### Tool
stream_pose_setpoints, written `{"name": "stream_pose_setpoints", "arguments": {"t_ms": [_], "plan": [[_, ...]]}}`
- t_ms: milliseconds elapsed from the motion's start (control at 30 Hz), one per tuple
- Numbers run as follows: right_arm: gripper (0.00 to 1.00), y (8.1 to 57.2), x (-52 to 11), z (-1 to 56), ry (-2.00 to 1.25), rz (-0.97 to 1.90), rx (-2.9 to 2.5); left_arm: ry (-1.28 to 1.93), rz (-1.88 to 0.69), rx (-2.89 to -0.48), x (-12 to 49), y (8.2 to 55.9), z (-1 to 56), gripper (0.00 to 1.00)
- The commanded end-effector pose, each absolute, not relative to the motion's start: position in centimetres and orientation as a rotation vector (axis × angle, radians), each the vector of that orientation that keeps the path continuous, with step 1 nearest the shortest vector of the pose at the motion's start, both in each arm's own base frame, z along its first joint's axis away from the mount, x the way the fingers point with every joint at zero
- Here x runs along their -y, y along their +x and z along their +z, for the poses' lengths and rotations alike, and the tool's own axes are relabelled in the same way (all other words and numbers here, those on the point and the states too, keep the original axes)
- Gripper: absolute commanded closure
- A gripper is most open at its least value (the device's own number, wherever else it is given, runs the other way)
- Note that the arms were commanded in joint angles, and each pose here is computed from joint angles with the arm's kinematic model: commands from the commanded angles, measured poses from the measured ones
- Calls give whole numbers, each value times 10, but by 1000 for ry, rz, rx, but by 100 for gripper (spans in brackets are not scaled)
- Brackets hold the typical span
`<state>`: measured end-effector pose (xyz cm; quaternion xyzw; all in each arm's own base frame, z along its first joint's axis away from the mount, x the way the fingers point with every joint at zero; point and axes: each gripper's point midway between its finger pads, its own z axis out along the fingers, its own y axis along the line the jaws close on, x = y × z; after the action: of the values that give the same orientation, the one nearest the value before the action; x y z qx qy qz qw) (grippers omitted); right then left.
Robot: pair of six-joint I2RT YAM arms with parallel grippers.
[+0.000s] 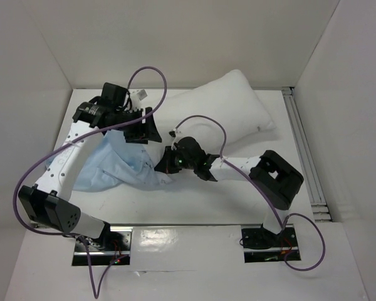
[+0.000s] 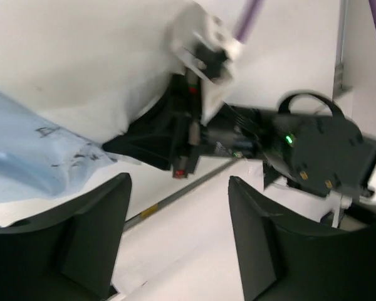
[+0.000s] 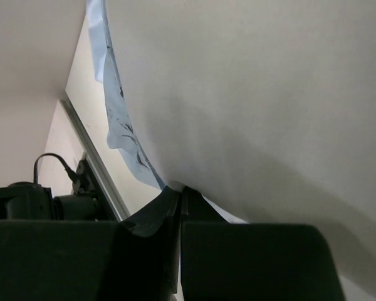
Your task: Put the pillow into the pillowcase
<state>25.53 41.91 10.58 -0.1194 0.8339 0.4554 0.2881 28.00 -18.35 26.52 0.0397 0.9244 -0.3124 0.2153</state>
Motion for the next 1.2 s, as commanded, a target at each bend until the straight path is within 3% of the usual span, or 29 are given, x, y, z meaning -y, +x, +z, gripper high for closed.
{"name": "stream_pose_setpoints", "arguments": {"t_ms": [0,200,567,700,833,867,900,1167], "plan": [[100,265,-428,134,-306,1261,-2124,-72,-689,-2514,149,313,273,28],[100,264,-428,128,-322,1252,-2144,-547,-318,-2433,55,390,246,29],[100,270,-429,123,-338,1199,-2170,-758,-360,-2449,25,483,180,30],[100,269,-428,121,-347,1188,-2178,-801,-348,-2487,21,489,158,40],[100,271,-424,120,-342,1159,-2183,-802,-361,-2508,18,494,147,78],[100,271,-424,120,-342,1158,-2184,-802,-362,-2508,18,494,147,94],[100,270,-423,122,-342,1158,-2184,-789,-368,-2522,20,492,146,100],[100,269,-417,135,-328,1149,-2166,-609,-391,-2414,34,496,218,100]]}}
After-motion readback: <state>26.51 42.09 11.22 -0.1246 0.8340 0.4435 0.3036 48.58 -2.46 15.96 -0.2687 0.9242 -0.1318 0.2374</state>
